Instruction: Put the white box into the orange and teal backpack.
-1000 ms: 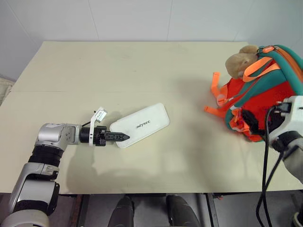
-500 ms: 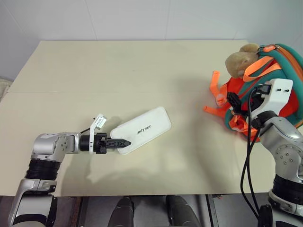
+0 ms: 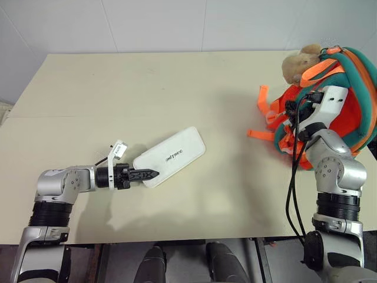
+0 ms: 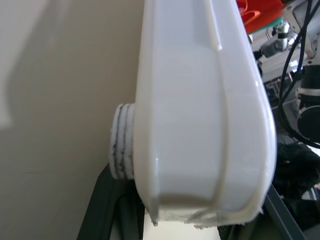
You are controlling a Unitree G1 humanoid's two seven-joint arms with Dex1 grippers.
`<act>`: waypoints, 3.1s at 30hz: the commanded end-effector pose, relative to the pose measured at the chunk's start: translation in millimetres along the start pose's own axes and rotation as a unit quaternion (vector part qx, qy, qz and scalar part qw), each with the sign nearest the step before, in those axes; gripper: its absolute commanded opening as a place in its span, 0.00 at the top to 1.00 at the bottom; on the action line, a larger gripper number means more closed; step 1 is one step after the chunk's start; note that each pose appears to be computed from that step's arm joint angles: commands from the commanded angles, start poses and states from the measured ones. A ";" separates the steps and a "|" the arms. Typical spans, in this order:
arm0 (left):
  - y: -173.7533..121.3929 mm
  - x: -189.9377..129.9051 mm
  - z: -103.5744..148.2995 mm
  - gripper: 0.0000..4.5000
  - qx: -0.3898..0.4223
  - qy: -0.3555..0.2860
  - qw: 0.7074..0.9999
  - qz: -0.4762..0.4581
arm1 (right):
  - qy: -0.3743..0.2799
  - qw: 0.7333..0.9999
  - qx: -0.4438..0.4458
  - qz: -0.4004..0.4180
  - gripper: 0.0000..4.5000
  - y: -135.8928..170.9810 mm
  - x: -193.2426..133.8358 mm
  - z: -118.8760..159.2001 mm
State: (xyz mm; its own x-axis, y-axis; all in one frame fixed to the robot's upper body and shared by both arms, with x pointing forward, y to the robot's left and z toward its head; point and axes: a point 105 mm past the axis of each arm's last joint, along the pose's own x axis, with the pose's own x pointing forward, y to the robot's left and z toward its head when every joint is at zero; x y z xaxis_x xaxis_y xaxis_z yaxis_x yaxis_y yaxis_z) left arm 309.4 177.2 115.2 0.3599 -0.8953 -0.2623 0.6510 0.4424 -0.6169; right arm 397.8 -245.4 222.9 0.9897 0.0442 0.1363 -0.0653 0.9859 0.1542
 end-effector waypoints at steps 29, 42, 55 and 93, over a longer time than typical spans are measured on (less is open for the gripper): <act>-42.4 -87.6 32.1 0.71 0.099 -0.097 0.990 0.007 | 0.246 0.702 0.094 0.662 1.00 139.6 -142.6 25.4; -103.3 -102.3 53.7 0.71 0.217 -0.086 0.970 -0.067 | 0.278 0.713 0.075 0.640 1.00 123.7 -113.3 -3.6; -104.5 -88.3 89.3 0.71 0.325 -0.038 0.942 -0.075 | 0.273 0.700 0.080 0.655 1.00 135.7 -116.5 -15.4; -66.4 -58.9 139.9 0.71 0.554 0.064 0.830 -0.018 | 0.268 0.710 0.072 0.647 1.00 124.7 -126.7 -18.7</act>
State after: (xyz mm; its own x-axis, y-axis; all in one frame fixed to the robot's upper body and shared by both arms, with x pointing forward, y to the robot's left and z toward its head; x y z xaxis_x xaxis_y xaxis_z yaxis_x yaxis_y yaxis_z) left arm 337.9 207.5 275.6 0.2980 -0.8953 -0.3311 0.9088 0.1600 0.3853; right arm 269.8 -128.1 199.5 0.0156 0.9898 -0.1416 -0.9242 0.0683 0.3758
